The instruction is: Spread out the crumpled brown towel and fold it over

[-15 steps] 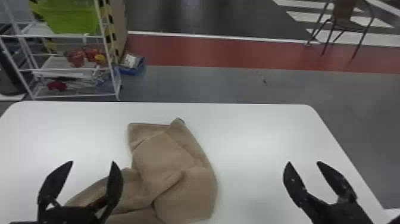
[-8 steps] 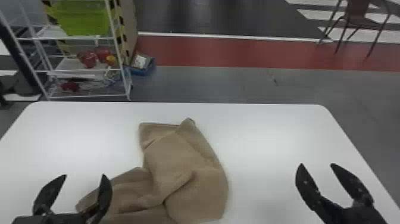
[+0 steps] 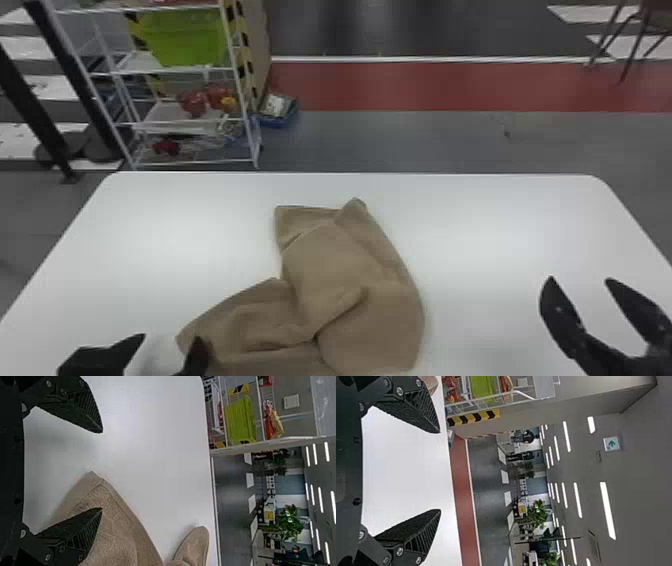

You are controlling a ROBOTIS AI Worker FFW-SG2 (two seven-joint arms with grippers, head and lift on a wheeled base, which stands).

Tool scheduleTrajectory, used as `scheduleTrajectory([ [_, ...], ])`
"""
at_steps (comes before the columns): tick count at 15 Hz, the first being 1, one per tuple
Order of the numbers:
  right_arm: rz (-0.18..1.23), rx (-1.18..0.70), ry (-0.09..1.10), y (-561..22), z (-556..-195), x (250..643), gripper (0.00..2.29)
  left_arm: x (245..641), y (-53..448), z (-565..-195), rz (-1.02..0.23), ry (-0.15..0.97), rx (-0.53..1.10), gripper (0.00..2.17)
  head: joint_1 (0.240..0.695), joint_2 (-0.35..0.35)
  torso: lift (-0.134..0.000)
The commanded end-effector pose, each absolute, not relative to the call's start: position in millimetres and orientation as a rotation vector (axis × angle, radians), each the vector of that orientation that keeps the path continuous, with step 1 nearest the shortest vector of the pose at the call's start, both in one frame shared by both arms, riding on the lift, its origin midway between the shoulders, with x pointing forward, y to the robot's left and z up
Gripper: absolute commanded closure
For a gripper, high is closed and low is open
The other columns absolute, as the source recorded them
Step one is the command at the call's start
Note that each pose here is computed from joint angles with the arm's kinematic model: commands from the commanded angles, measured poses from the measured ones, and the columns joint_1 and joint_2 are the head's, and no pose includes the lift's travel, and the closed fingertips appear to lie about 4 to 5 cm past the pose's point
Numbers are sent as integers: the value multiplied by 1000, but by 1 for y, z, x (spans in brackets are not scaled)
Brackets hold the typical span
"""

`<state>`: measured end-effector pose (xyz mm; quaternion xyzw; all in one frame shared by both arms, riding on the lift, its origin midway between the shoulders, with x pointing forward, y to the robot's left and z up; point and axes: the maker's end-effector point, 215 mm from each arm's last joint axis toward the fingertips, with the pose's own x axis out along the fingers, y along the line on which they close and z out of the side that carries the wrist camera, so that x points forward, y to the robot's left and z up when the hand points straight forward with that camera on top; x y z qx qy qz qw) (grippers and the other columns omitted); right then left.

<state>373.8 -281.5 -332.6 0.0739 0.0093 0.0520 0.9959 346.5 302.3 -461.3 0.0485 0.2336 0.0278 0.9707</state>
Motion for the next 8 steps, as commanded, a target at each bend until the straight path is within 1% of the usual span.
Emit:
scheduleTrajectory([
  [1,105,152,20,-281,-335,376,188,344,301,-462,48,484,90,215,695,33,-123],
  [4,103,149,19,-282,-336,376,188,343,292,-467,14,503,68,215,695,28,-123],
  [8,100,149,20,-283,-338,376,188,350,281,-463,-12,486,48,218,695,7,-123],
])
